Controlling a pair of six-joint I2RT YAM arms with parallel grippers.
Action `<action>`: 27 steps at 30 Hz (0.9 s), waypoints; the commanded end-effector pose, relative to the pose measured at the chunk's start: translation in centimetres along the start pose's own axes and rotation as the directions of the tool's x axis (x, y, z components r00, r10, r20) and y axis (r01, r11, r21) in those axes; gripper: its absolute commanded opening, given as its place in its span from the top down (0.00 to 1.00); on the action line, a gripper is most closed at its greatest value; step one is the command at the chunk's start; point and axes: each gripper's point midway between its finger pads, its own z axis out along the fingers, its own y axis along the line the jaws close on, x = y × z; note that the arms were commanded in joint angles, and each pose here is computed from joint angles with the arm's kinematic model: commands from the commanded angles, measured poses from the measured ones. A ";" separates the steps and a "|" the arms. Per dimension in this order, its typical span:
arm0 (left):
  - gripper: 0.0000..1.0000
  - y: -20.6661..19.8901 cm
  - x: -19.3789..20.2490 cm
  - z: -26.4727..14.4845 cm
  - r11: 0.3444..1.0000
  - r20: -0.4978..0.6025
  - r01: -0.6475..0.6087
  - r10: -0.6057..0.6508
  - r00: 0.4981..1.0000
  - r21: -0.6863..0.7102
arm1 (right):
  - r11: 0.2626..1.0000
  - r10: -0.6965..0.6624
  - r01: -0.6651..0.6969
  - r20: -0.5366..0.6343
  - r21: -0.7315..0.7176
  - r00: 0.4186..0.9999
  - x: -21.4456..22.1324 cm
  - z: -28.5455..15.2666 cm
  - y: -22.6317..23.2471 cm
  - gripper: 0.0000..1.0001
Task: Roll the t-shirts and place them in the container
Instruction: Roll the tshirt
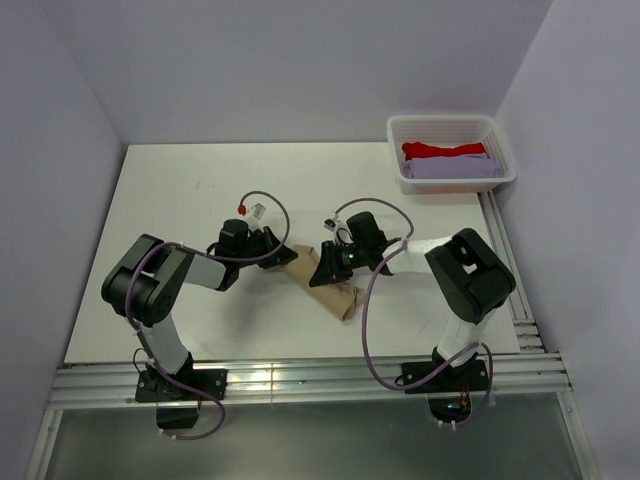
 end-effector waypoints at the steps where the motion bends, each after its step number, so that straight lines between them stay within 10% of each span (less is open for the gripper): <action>1: 1.00 0.4 1.4 -1.2 1.000 -0.031 -0.014 0.014 0.999 -0.014 | 0.979 0.047 -0.030 -0.082 0.200 0.996 3.0 -0.2 -4.6 0.86; 10: 1.00 1.6 0.5 -4.6 0.987 0.110 -0.046 0.063 0.992 -0.151 | 0.959 -0.010 0.011 -0.003 0.282 1.000 0.0 -2.5 -3.3 0.29; 27: 1.00 0.3 3.7 -6.0 0.953 0.176 -0.174 0.221 0.959 -0.249 | 0.892 -0.007 -0.151 0.348 0.426 0.937 0.4 -11.3 -2.1 0.10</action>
